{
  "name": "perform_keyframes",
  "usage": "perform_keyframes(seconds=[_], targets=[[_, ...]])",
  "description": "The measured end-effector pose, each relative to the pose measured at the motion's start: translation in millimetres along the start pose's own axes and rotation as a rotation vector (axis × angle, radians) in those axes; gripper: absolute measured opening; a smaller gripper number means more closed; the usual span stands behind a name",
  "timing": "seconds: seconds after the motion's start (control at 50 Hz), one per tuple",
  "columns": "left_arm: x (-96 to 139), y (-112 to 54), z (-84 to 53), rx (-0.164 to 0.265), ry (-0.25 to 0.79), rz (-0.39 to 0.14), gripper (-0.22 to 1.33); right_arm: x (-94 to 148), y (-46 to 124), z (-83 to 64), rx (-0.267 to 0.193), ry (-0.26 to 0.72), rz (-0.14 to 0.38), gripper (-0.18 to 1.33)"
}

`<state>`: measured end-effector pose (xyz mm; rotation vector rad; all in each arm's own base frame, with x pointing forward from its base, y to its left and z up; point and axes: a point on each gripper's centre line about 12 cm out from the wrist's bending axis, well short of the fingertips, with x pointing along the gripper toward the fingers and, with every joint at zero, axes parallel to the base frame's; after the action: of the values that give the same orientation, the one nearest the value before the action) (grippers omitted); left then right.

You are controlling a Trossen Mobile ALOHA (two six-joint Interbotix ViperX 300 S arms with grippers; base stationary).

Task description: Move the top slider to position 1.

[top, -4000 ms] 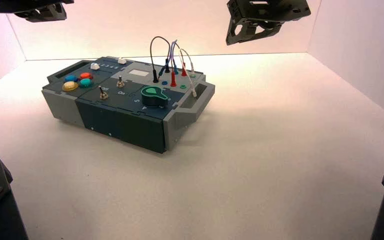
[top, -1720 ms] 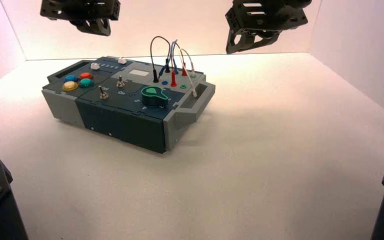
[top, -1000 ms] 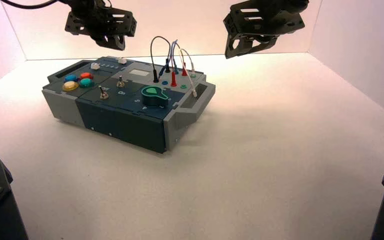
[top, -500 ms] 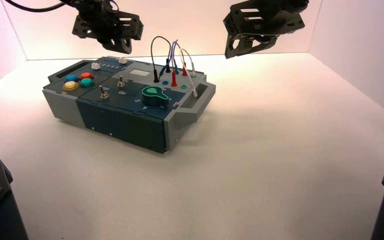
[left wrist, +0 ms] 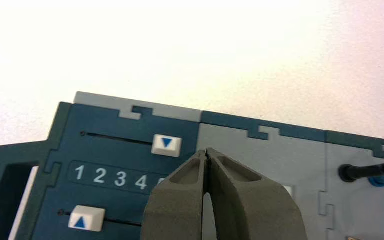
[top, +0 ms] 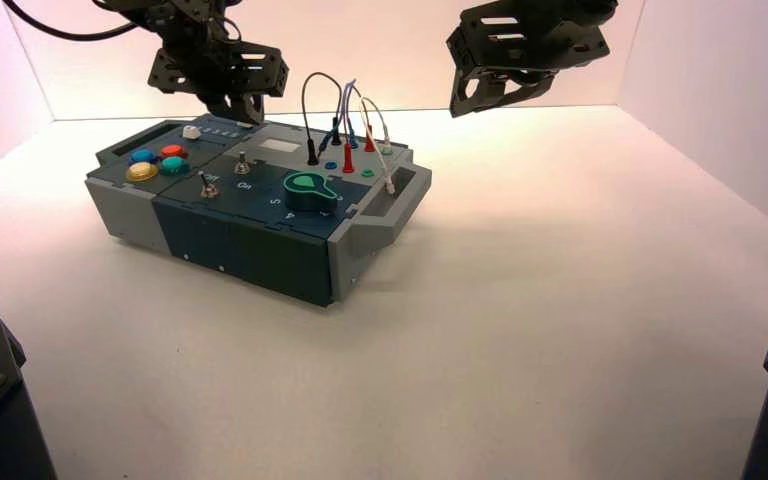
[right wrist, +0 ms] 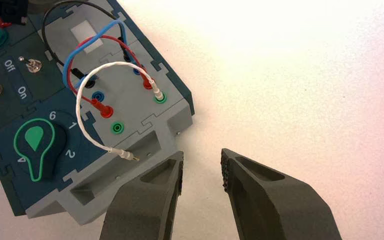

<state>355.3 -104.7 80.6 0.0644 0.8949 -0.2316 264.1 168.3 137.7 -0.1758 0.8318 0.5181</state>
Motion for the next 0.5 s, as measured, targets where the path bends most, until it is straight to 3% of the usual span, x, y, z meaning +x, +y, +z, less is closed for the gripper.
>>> perform_keyframes(seconds=[0.2,0.5], targets=[[4,12.2,-3.3,-0.027,0.012,0.021,-0.16,0,0.0,0.0,0.000,0.000,0.000,0.85],[8,12.3,0.0,-0.025,0.003,0.023,-0.16,0,0.0,0.2,0.000,-0.002,0.000,0.85]])
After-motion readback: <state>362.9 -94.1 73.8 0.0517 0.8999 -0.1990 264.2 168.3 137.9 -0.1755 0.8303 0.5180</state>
